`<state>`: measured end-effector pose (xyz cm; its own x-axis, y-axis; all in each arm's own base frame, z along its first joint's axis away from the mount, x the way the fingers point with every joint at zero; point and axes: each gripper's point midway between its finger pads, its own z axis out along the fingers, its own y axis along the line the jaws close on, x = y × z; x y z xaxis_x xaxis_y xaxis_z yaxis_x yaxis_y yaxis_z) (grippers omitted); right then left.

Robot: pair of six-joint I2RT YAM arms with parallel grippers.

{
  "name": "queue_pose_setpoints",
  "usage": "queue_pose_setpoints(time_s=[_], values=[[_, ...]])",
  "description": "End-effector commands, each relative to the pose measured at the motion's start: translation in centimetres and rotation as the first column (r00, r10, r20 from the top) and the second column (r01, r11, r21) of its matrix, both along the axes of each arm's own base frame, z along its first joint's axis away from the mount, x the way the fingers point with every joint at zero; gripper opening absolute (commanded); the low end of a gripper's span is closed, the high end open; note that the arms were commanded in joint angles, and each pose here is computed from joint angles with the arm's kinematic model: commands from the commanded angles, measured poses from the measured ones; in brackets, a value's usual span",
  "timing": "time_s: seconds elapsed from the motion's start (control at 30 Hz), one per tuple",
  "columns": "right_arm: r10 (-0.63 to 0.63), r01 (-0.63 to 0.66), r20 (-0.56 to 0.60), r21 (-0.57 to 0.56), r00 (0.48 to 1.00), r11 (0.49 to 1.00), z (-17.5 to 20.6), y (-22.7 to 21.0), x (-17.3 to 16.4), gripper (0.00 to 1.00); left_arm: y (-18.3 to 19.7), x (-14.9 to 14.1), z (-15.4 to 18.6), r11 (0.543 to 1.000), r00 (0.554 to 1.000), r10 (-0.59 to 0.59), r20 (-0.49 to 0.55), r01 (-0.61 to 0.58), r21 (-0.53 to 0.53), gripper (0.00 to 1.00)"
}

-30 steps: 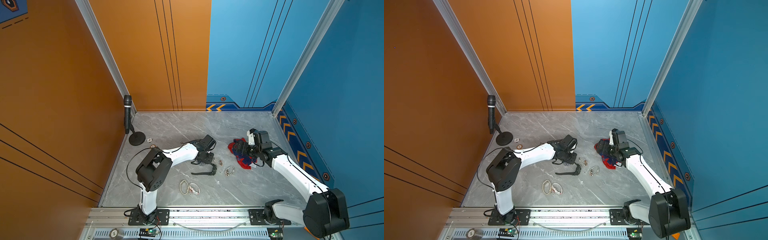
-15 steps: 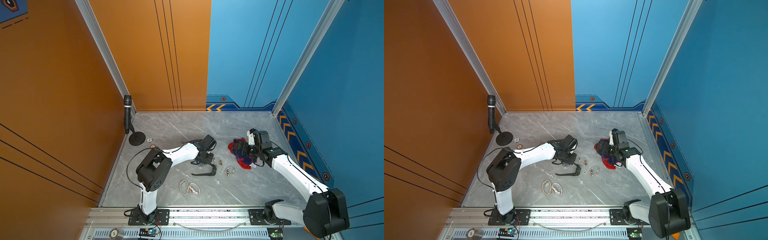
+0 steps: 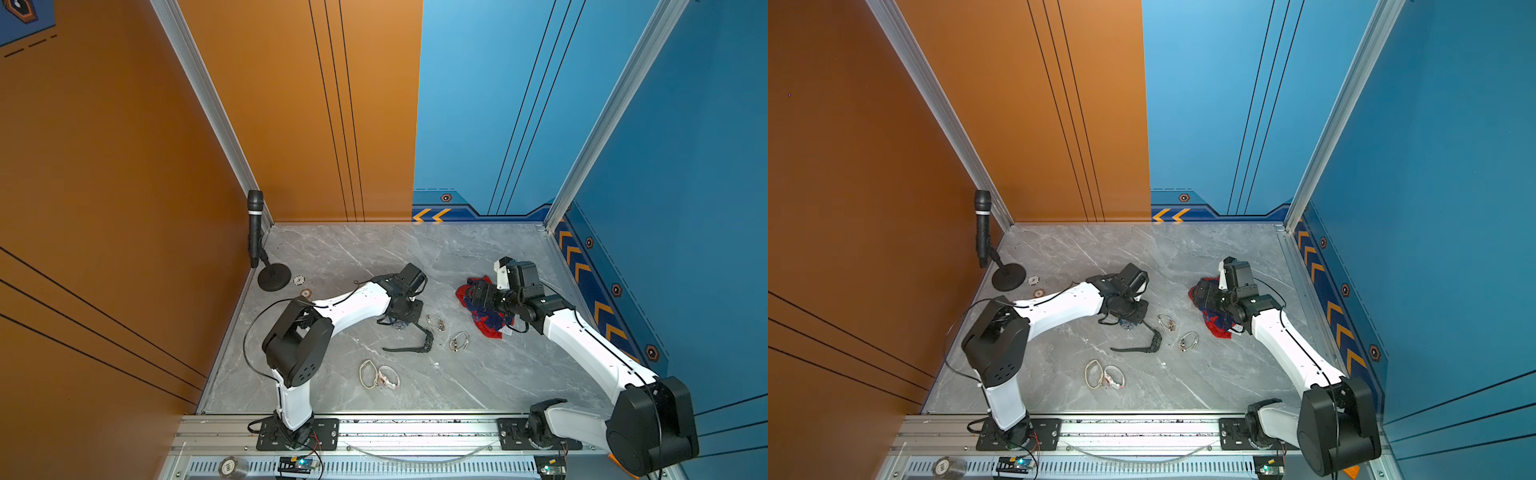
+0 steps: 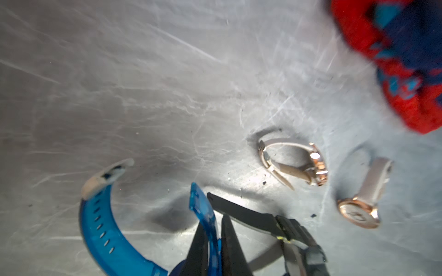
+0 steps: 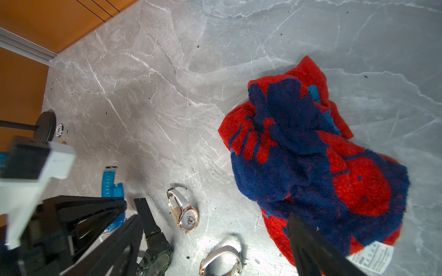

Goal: Wipe the watch dial
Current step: Pick up the watch at the center of the board, then pick up the cleaning item at the center of the board.

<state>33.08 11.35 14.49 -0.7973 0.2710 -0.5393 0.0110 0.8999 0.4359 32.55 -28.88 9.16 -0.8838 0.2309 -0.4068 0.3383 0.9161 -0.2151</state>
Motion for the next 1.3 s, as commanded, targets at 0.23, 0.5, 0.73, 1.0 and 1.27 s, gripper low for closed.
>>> queue_pose_setpoints(time_s=[0.23, 0.5, 0.73, 1.0, 1.27], values=[[0.001, 0.000, 0.035, -0.011, 0.999, 1.000, 1.5, 1.0, 0.4, 0.94, 0.3, 1.3, 7.0, 0.902, 0.982, 0.184, -0.034, -0.183, -0.390, 0.00], [0.005, -0.003, 0.051, -0.037, 0.999, 0.999, 2.8, 1.2, 0.4, 0.94, 1.1, 2.5, 7.1, 0.680, 0.930, 0.280, -0.239, -0.368, -0.635, 0.00], [-0.045, 0.048, 0.027, -0.136, 0.999, 0.990, 3.1, -0.6, 0.4, 0.94, 2.3, 2.8, 7.1, 0.537, 0.885, 0.338, -0.321, -0.461, -0.706, 0.00], [-0.180, 0.152, -0.142, -0.190, 0.973, 0.970, -0.1, -5.2, 0.8, 0.86, 3.7, 2.5, 8.4, 0.477, 0.864, 0.391, -0.315, -0.484, -0.734, 0.00], [-0.121, 0.043, -0.265, -0.285, 0.957, 0.958, -4.2, -3.6, 2.2, 0.83, 3.9, 2.6, 8.8, 0.443, 0.857, 0.397, -0.329, -0.493, -0.749, 0.00]])
